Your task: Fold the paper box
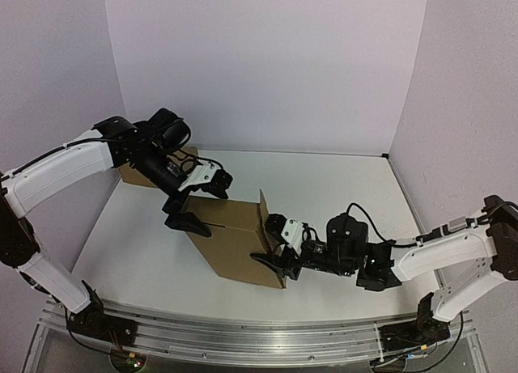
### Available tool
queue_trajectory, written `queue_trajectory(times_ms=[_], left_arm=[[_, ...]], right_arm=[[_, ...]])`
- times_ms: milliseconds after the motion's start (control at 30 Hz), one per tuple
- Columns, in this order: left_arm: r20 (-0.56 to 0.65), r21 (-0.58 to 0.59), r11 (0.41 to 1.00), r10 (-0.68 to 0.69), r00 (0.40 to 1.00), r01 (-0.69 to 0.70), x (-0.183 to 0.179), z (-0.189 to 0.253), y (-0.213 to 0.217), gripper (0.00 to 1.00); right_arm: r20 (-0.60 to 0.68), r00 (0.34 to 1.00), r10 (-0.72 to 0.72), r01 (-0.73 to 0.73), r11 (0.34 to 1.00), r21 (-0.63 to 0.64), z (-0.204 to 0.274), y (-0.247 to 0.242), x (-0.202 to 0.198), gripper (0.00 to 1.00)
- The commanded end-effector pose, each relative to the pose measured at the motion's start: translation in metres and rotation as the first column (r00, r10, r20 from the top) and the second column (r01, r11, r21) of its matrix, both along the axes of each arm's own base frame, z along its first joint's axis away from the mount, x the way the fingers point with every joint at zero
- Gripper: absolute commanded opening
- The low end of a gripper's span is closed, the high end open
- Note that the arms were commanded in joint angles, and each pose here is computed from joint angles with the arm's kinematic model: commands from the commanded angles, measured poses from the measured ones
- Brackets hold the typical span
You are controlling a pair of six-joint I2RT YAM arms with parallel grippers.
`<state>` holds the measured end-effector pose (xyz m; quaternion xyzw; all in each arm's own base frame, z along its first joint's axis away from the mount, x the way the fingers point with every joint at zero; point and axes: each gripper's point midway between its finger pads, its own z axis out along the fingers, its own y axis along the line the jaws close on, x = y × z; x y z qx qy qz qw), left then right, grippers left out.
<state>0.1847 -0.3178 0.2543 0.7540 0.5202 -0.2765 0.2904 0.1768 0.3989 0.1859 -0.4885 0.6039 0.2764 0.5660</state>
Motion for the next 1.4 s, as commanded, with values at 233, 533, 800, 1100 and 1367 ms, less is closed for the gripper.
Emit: queue_trajectory(times_ms=[233,533,800,1100,1367], left_arm=[[0.013,0.04,0.998,-0.038,0.999,0.037,0.0,-0.003,0.008,0.79],[0.031,0.093,0.996,-0.008,0.999,0.006,0.006,0.002,0.013,0.49],[0.189,0.208,0.959,0.156,0.969,-0.195,0.041,0.002,0.02,0.4],[0.267,0.238,0.947,0.149,0.952,-0.215,0.038,-0.001,0.017,0.39],[0.241,0.233,0.952,0.14,0.96,-0.197,0.03,-0.002,0.013,0.4]], right_arm=[[-0.014,1.0,-0.01,0.01,1.0,0.019,0.004,-0.009,-0.001,0.55],[-0.129,0.987,-0.1,0.109,0.992,0.07,0.037,-0.029,0.003,0.97],[-0.536,0.83,-0.155,0.22,0.974,0.059,0.111,-0.073,-0.023,0.98],[-0.797,0.537,-0.276,0.629,0.761,0.161,0.127,-0.077,0.027,0.89],[-0.854,0.514,-0.075,0.62,0.72,0.311,0.144,-0.055,0.051,0.64]])
